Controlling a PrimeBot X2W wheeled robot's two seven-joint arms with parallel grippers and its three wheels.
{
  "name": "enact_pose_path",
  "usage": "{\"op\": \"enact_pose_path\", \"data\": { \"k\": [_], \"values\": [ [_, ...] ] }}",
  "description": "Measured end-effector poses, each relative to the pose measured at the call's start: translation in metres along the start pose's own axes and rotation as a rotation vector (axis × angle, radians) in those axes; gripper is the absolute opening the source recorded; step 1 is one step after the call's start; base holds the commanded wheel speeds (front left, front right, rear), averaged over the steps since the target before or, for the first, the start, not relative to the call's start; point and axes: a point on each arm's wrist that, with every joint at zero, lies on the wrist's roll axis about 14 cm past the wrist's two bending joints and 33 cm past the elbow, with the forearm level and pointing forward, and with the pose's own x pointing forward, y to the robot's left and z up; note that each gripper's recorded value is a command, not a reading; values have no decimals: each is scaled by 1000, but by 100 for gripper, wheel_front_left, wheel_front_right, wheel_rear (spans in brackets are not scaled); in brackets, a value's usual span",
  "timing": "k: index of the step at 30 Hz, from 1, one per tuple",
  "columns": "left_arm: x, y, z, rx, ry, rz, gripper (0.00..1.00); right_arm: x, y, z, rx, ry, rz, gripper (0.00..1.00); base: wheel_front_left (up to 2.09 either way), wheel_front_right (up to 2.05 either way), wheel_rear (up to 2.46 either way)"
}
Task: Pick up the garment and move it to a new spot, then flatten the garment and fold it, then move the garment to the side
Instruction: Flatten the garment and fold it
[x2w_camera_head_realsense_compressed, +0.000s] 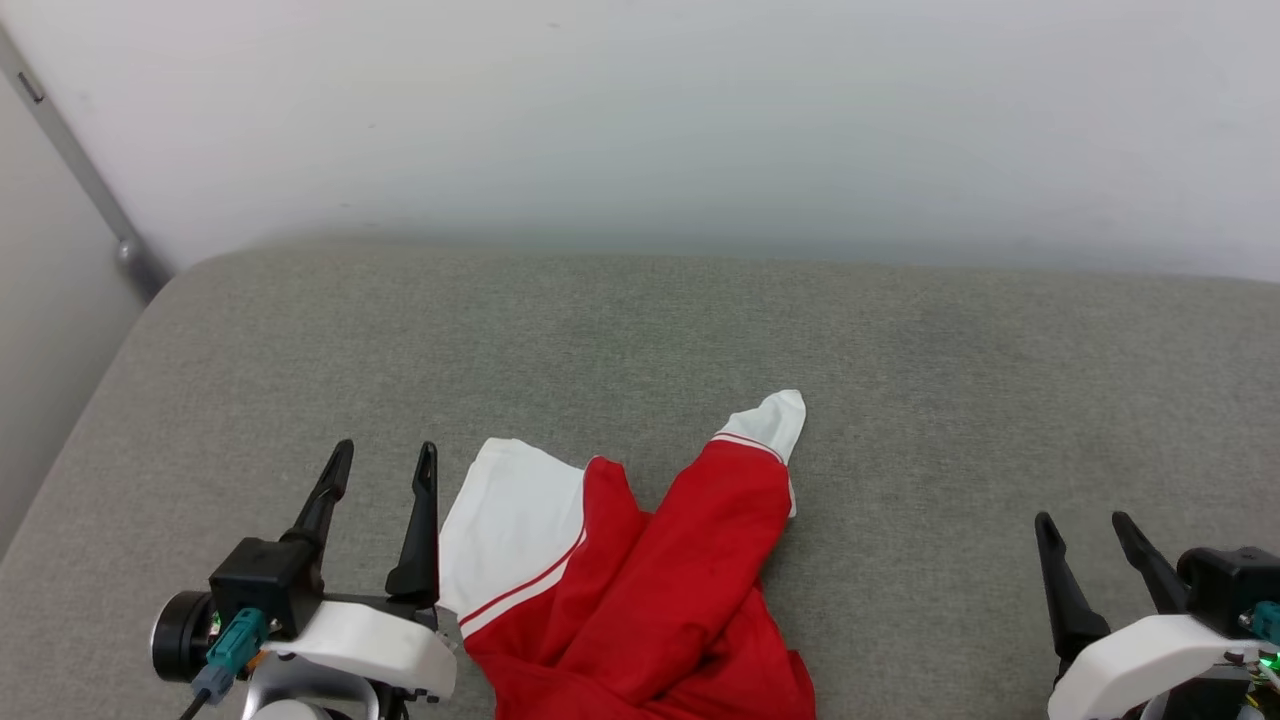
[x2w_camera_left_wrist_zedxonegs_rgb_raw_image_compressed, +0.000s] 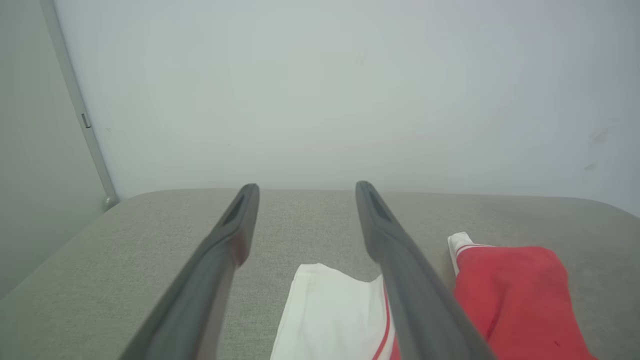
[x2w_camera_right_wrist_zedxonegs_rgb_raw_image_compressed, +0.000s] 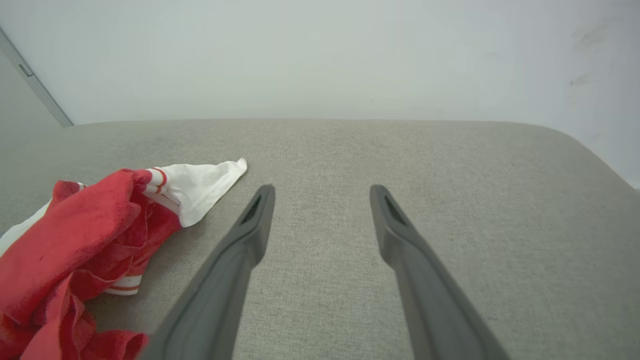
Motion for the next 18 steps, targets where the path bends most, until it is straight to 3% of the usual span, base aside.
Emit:
{"op": "enact_pose_path", "data": {
  "k": [8,12,13,18],
  "values": [
    [8,2,11,10,-42,1,100,55,15,-23,71,162,48,100,0,0,0],
    [15,3,9,-2,-42,14,100,84,42,-31,69,246,120,100,0,0,0],
    [17,7,5,-8,-33,29,100,100,64,-39,56,318,182,100,0,0,0],
    [22,16,-9,-8,1,59,100,120,112,-70,-8,520,331,100,0,0,0]
  ]
}}
